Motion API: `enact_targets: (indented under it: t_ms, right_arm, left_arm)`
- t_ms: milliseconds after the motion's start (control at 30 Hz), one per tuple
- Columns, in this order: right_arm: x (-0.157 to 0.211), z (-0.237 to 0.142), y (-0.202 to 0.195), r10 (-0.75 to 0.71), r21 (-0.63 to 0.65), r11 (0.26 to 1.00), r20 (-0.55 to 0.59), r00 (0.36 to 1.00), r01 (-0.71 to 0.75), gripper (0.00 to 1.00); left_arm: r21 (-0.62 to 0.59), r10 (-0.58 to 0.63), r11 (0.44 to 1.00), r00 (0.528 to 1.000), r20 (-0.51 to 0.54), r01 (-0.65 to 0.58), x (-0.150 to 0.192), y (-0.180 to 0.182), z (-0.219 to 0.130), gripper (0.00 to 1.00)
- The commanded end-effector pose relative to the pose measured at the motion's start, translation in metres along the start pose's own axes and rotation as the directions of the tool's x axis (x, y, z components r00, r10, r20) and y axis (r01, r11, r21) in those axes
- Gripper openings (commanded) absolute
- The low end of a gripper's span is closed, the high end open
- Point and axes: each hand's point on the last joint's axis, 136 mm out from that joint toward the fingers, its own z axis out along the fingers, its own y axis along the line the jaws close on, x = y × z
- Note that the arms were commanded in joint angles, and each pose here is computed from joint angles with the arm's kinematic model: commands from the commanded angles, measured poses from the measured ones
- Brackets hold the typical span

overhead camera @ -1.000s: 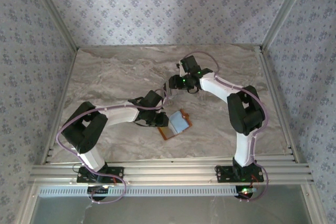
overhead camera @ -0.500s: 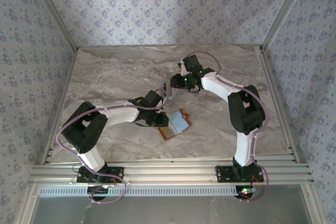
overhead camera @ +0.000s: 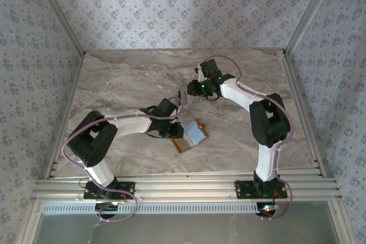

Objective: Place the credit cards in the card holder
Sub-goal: Pick up the credit card from the storage box.

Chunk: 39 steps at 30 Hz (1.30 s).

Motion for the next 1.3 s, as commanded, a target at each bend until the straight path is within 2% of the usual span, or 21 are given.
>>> enact_targets:
  t_ms: [0, 133, 233, 533, 1000, 1167, 1267]
  right_arm:
    - [-0.004, -0.014, 0.007, -0.008, -0.021, 1.0, 0.014, 1.0, 0.008, 0.33]
    - [-0.006, -0.017, 0.005, -0.009, -0.017, 1.0, 0.02, 1.0, 0.009, 0.32]
    - [-0.006, -0.018, 0.003, -0.007, -0.013, 1.0, 0.018, 1.0, 0.007, 0.26]
    - [-0.006, -0.021, -0.001, -0.004, 0.003, 1.0, 0.021, 1.0, 0.004, 0.2]
    - [-0.01, -0.043, -0.02, -0.024, 0.144, 0.989, 0.062, 0.998, 0.015, 0.06]
    - [-0.014, -0.062, -0.025, -0.037, 0.195, 0.981, 0.115, 0.993, 0.014, 0.0]
    - [-0.015, -0.082, -0.024, -0.056, 0.228, 0.973, 0.172, 0.984, 0.016, 0.0]
  left_arm:
    - [0.01, 0.014, 1.0, 1.0, -0.015, -0.014, 0.003, -0.001, 0.003, 0.19]
    - [0.009, 0.014, 1.0, 1.0, -0.018, -0.014, 0.004, -0.001, 0.004, 0.19]
    - [0.01, 0.013, 1.0, 1.0, -0.016, -0.013, 0.003, -0.001, 0.003, 0.19]
    - [0.008, 0.014, 1.0, 1.0, -0.017, -0.014, 0.003, 0.0, 0.004, 0.19]
    - [0.038, 0.047, 0.998, 0.999, 0.011, -0.047, 0.0, -0.008, -0.005, 0.19]
    - [0.065, 0.058, 0.996, 0.998, 0.023, -0.059, -0.002, -0.013, -0.007, 0.19]
    - [0.094, 0.069, 0.993, 0.997, 0.04, -0.072, -0.003, -0.02, -0.011, 0.21]
